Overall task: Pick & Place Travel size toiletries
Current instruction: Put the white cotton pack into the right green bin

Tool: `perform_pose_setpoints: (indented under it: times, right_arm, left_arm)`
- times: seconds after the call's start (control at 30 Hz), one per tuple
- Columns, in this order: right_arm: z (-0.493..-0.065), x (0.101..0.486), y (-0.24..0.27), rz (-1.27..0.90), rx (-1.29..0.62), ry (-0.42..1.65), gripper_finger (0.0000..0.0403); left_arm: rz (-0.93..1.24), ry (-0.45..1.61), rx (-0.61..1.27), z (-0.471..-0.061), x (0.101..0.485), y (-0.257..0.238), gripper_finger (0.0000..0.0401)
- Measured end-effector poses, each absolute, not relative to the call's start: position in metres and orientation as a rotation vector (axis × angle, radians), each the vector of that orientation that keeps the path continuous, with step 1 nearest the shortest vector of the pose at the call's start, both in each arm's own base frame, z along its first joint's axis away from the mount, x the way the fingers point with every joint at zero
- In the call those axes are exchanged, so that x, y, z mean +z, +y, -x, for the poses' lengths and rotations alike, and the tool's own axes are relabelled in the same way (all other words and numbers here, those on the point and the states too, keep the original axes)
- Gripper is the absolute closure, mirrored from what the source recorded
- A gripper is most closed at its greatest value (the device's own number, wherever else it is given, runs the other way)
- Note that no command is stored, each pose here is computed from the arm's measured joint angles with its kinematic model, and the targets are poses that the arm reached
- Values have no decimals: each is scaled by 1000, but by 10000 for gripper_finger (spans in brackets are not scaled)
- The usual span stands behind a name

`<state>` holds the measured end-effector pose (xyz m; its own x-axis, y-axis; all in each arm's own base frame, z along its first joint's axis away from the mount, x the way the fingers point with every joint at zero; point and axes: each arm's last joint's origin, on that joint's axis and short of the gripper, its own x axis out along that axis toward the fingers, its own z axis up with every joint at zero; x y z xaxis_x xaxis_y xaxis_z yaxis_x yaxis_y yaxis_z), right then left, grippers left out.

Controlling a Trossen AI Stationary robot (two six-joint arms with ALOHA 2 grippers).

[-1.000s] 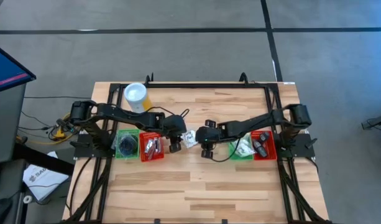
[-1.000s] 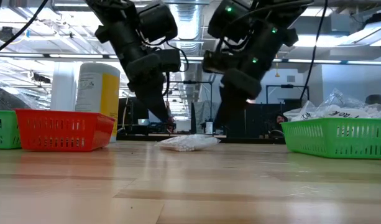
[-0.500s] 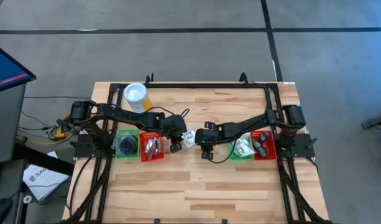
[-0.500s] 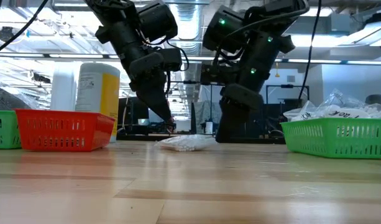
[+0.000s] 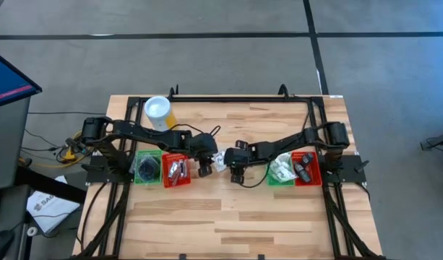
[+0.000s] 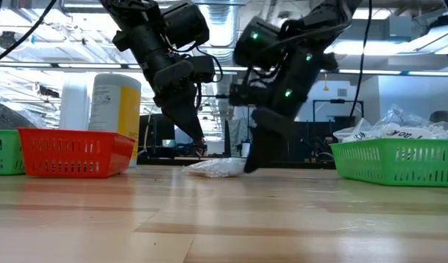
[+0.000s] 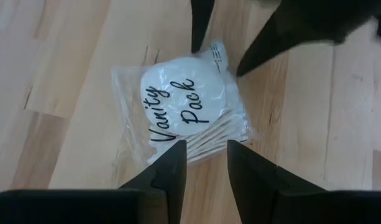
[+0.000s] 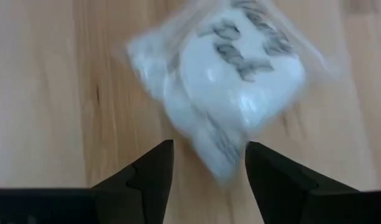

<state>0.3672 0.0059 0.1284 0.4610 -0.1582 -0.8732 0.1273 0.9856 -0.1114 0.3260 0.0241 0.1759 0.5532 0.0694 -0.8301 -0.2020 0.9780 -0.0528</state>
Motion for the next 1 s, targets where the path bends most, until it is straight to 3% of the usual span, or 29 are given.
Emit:
perform_pose_setpoints:
  times: [0.4, 0.7, 1.0]
  right_arm:
    - [-370, 121, 3, 35, -184, 1080, 271]
    - [-369, 121, 3, 49, -180, 1092, 391]
    - [-367, 123, 3, 36, -157, 1098, 401]
  left_arm:
    - [148, 958, 160, -327, 177, 24, 293]
    - [146, 956, 159, -327, 177, 24, 293]
    - [145, 952, 159, -328, 177, 24, 293]
